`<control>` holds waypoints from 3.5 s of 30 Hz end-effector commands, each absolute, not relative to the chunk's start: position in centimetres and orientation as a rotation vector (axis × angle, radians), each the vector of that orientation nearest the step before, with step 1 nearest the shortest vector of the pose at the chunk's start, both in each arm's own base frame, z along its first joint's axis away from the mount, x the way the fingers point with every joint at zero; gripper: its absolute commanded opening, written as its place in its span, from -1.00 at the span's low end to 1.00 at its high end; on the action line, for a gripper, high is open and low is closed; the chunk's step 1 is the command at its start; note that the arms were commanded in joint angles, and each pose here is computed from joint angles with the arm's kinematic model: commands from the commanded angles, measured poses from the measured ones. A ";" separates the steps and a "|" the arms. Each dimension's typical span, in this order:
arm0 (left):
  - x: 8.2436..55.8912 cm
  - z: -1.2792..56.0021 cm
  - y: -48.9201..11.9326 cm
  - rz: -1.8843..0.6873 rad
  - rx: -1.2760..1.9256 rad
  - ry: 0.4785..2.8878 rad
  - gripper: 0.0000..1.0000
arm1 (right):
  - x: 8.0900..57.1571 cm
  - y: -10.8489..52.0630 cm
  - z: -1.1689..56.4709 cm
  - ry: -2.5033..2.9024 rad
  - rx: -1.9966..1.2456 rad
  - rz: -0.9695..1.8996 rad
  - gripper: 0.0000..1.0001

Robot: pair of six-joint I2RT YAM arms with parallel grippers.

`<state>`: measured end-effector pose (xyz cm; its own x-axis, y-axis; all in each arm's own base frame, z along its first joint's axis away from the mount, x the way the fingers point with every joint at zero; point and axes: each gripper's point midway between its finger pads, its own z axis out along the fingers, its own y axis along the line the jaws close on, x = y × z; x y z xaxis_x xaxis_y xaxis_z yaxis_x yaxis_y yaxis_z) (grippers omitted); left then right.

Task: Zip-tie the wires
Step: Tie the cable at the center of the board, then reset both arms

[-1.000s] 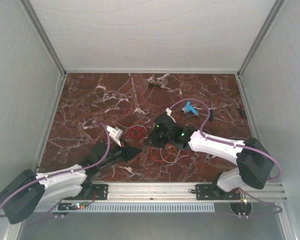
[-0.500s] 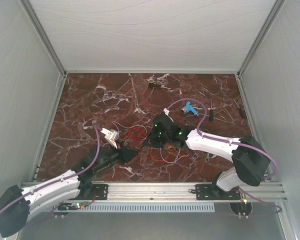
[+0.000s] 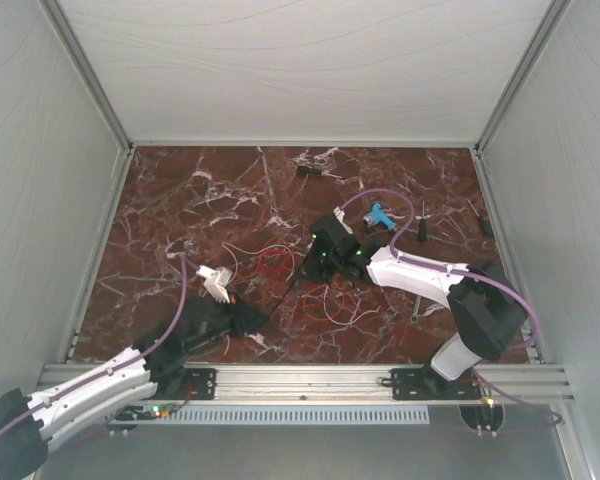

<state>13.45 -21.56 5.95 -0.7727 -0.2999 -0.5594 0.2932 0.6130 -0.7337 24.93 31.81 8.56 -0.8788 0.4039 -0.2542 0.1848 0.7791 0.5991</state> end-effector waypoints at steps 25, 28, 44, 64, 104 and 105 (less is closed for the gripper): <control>10.9 5.3 -21.0 -1.171 -0.069 2.318 -1.00 | 33.9 28.1 7.6 2.499 0.525 0.614 -1.00; 10.9 5.1 -20.9 -1.169 -0.074 2.320 -1.00 | 34.7 27.8 7.4 2.501 0.531 0.600 -1.00; 11.1 5.1 -21.0 -1.165 -0.057 2.309 -1.00 | 35.8 27.9 6.9 2.511 0.480 0.597 -1.00; 16.3 12.5 -22.3 -0.961 0.086 2.152 0.95 | 31.1 30.1 17.6 2.385 0.152 0.855 0.73; 38.7 9.3 -0.5 -0.211 -0.083 1.803 0.98 | 36.0 2.6 12.4 1.690 -0.012 0.036 0.97; 39.0 9.9 -0.7 -0.215 -0.058 1.759 0.98 | 36.2 2.5 12.4 1.675 -0.014 0.030 0.97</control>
